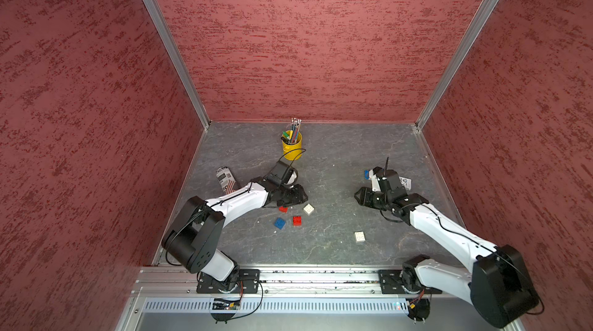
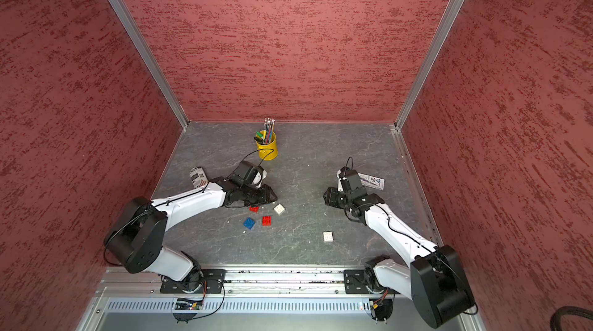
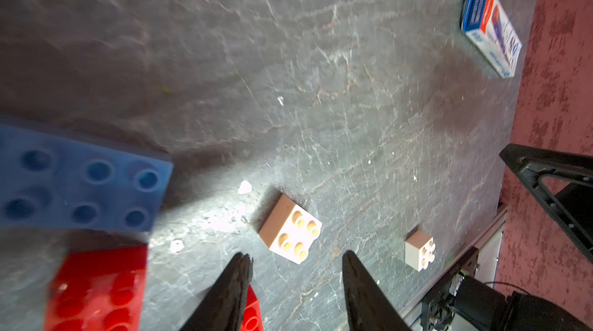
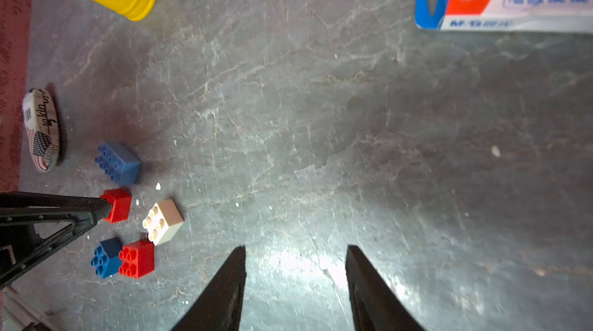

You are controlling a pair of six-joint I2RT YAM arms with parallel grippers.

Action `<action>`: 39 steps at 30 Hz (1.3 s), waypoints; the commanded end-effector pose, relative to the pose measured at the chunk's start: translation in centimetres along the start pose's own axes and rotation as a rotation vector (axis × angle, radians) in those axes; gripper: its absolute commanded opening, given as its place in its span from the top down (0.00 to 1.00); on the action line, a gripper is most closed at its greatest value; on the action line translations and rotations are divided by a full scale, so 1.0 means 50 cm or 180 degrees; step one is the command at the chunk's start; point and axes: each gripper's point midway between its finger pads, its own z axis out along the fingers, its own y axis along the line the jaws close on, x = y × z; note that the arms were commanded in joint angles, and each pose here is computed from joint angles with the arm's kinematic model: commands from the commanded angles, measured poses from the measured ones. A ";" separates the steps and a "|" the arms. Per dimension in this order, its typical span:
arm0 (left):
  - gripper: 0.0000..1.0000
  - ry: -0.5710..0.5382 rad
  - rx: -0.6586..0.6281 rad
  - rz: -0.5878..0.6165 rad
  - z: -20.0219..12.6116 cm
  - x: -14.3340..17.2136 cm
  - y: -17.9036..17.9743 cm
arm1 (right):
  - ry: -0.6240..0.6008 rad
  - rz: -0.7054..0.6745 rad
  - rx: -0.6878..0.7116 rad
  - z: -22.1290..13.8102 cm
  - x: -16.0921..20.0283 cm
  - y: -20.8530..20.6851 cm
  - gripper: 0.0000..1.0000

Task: Assemble the letter y with lego
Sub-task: Adjust the lego brick at the center of the board.

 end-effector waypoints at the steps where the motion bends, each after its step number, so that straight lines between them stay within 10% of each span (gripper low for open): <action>1: 0.50 0.0178 0.0112 0.0070 0.012 0.017 -0.027 | 0.0075 -0.0030 0.0163 -0.010 0.022 -0.012 0.46; 39: 0.40 0.0432 0.0150 0.0225 0.069 -0.012 -0.093 | 0.0998 0.0137 0.0858 -0.051 0.228 -0.045 0.40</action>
